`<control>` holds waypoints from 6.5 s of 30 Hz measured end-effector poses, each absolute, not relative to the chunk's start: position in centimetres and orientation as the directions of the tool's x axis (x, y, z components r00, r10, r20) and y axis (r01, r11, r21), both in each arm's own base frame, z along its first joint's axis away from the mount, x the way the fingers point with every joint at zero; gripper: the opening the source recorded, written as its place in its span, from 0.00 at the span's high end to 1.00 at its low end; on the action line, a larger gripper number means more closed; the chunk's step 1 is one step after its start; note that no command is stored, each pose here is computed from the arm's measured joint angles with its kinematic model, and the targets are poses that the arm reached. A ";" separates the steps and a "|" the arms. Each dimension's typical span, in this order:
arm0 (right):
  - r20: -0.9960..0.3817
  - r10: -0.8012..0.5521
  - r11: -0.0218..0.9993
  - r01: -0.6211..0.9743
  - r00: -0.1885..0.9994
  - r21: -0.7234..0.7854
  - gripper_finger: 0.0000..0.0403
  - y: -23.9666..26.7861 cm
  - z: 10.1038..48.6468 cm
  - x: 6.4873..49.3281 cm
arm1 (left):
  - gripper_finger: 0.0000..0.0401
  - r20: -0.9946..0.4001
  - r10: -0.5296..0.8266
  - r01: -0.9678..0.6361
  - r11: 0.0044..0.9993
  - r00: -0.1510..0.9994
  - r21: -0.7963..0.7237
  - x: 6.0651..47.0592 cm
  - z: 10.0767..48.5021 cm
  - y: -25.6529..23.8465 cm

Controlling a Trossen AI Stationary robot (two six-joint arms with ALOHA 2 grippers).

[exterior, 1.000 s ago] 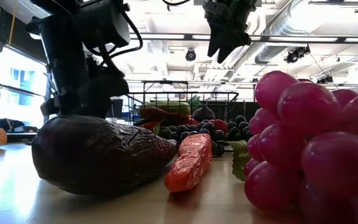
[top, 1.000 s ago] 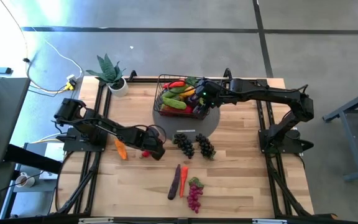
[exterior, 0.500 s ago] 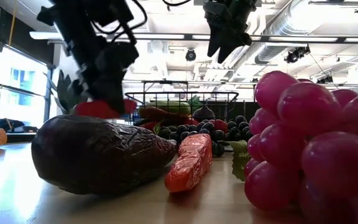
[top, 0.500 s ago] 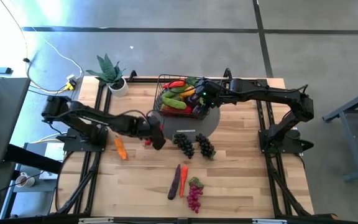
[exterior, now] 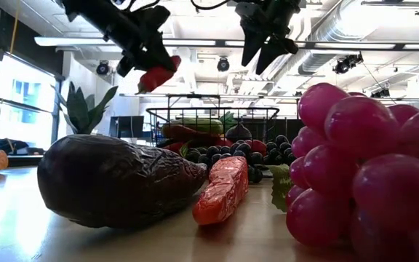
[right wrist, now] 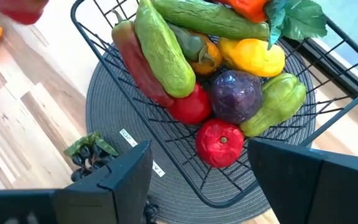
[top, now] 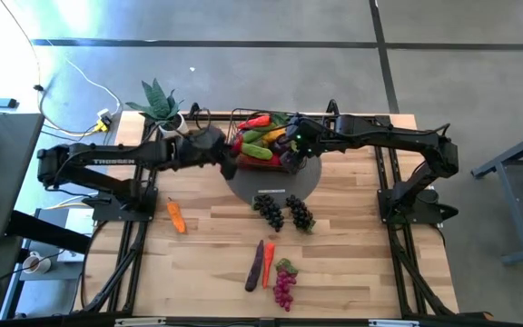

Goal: Build produce basket
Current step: Put the red chilli pepper into the wire basket, then put the orange carrot into the wire basket

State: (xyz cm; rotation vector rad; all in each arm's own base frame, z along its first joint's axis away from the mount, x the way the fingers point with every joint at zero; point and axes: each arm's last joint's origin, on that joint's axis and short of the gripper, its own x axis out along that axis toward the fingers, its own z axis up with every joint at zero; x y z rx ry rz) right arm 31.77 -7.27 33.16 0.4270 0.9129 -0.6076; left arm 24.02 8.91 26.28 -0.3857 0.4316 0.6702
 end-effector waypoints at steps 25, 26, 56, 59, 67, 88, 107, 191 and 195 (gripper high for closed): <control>-0.824 -0.320 0.604 0.771 0.467 0.202 0.39 -6.1 33.2 32.0 | 0.74 -0.208 0.616 -0.596 0.787 0.760 0.158 24.2 26.9 16.9; -0.823 -0.324 0.603 0.772 0.466 0.201 0.39 -6.0 33.2 32.0 | 0.73 -0.203 0.614 -0.594 0.789 0.762 0.155 24.3 26.7 17.2; -0.821 -0.293 0.631 0.744 0.490 0.219 0.39 -3.1 33.2 32.4 | 0.55 -0.312 0.631 -0.533 0.771 0.710 0.348 26.4 21.6 19.5; -0.821 -0.285 0.641 0.736 0.495 0.221 0.39 -2.6 33.2 32.5 | 0.52 -0.306 0.633 -0.535 0.770 0.711 0.348 26.3 21.9 19.4; -0.822 -0.259 0.650 0.721 0.507 0.240 0.39 -1.3 33.2 32.5 | 0.49 -0.232 0.657 -0.597 0.751 0.717 0.283 24.8 25.3 18.2; -0.840 0.010 0.414 0.763 0.542 0.497 0.39 5.0 33.2 32.3 | 0.50 -0.509 0.405 -0.546 0.823 0.759 -0.159 21.0 28.3 8.2; -0.853 0.177 0.304 0.797 0.490 0.521 0.39 12.2 29.1 34.6 | 0.51 -0.693 0.280 -0.531 0.829 0.664 -0.174 20.5 26.6 4.1; -0.874 -0.185 0.163 0.891 0.450 0.424 0.78 5.0 24.9 45.0 | 0.51 -0.827 0.189 -0.295 0.955 0.530 0.029 19.2 25.3 3.0; -0.849 -0.242 0.236 0.877 0.470 0.418 0.78 1.7 27.1 45.4 | 0.51 -0.828 0.188 -0.301 0.953 0.528 0.024 19.2 25.3 3.0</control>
